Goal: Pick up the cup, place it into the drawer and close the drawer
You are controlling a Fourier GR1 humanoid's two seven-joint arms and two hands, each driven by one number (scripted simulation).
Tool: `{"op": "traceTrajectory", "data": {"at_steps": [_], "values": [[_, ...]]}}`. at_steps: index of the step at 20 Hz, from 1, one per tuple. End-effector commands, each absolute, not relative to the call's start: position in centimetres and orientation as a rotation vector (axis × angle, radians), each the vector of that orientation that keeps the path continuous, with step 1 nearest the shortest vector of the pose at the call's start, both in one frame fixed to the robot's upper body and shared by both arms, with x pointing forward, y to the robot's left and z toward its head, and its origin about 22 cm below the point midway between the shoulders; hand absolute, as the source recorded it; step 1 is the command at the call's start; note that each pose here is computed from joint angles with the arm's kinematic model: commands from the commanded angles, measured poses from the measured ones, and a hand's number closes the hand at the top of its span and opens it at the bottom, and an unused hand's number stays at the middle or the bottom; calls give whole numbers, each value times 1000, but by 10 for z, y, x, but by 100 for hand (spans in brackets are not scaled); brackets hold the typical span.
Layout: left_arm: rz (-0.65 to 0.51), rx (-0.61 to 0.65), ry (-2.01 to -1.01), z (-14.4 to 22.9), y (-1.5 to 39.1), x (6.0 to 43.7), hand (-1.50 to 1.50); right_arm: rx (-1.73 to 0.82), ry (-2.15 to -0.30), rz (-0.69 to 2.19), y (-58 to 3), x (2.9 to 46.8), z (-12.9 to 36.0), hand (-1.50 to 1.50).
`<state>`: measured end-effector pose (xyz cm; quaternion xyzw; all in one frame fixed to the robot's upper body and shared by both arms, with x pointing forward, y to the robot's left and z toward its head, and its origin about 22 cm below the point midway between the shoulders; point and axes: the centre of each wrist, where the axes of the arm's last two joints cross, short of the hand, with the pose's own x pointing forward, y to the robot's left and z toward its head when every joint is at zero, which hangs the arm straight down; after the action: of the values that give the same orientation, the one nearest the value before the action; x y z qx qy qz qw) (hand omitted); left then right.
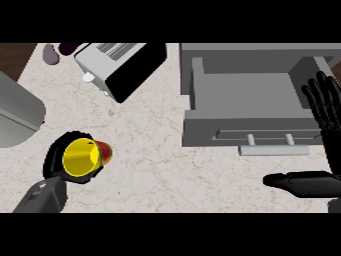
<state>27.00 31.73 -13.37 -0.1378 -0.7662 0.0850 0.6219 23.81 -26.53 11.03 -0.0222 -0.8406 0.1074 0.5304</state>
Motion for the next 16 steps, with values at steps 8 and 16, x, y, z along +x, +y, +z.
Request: {"op": "traceTrajectory", "data": {"at_steps": [8, 16], "values": [[340, -271, -2064, -115, 324, 288, 150, -90, -1999, 251, -275, 233, 114, -150], [176, -408, -2115, -55, 265, 351, 150, -84, -1996, 225, -275, 236, 110, -150]]}}
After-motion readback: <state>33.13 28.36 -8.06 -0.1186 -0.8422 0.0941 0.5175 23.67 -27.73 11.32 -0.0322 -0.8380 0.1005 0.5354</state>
